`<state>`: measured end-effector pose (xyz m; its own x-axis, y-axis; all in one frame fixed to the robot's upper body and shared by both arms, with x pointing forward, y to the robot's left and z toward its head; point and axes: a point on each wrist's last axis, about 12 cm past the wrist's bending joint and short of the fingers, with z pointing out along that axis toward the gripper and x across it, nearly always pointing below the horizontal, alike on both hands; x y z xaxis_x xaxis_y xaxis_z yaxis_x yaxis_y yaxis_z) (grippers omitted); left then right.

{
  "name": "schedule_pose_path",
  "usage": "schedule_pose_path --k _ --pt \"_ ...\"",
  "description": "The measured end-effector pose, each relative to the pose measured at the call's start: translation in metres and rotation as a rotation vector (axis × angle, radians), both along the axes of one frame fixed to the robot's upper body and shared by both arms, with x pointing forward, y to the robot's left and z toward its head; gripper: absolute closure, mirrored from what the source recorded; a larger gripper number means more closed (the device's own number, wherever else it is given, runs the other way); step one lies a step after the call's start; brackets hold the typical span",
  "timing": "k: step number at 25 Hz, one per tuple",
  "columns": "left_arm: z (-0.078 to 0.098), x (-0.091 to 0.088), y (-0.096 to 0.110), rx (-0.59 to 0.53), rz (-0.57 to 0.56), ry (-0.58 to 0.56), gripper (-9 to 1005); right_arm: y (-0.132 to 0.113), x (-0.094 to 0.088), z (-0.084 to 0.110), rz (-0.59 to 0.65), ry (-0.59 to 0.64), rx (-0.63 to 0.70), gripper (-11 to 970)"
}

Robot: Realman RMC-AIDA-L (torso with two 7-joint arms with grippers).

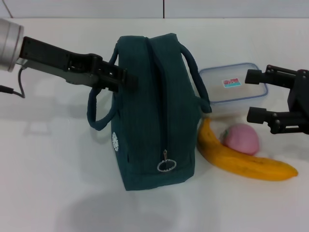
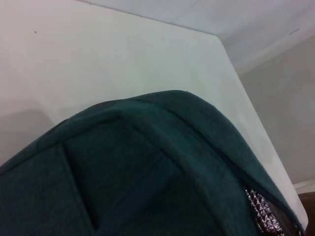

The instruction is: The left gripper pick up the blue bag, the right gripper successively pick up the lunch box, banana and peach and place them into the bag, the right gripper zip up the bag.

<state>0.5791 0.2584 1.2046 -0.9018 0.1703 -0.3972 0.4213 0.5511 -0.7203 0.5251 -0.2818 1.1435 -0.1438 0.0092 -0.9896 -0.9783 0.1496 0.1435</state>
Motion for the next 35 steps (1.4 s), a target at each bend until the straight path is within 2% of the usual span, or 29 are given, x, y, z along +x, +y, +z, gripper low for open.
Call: schedule_pose_path --k 5,12,21,29,35 --pt "0.002 0.002 -0.002 0.003 -0.013 -0.013 461 -0.001 -0.002 -0.002 -0.006 0.005 0.005 122" --pt "0.007 0.004 -0.003 -0.019 -0.029 -0.041 611 -0.002 -0.004 -0.002 -0.006 0.0 0.007 127" --pt "-0.001 0.007 -0.007 -0.053 -0.035 0.018 810 -0.004 -0.004 -0.002 -0.021 -0.01 0.015 133" --pt "0.0 0.011 -0.005 -0.04 -0.009 -0.004 923 -0.006 -0.007 -0.004 -0.036 -0.011 0.026 139" --pt "0.0 0.012 -0.004 -0.044 0.004 -0.001 937 -0.009 -0.008 -0.004 -0.046 -0.014 0.032 143"
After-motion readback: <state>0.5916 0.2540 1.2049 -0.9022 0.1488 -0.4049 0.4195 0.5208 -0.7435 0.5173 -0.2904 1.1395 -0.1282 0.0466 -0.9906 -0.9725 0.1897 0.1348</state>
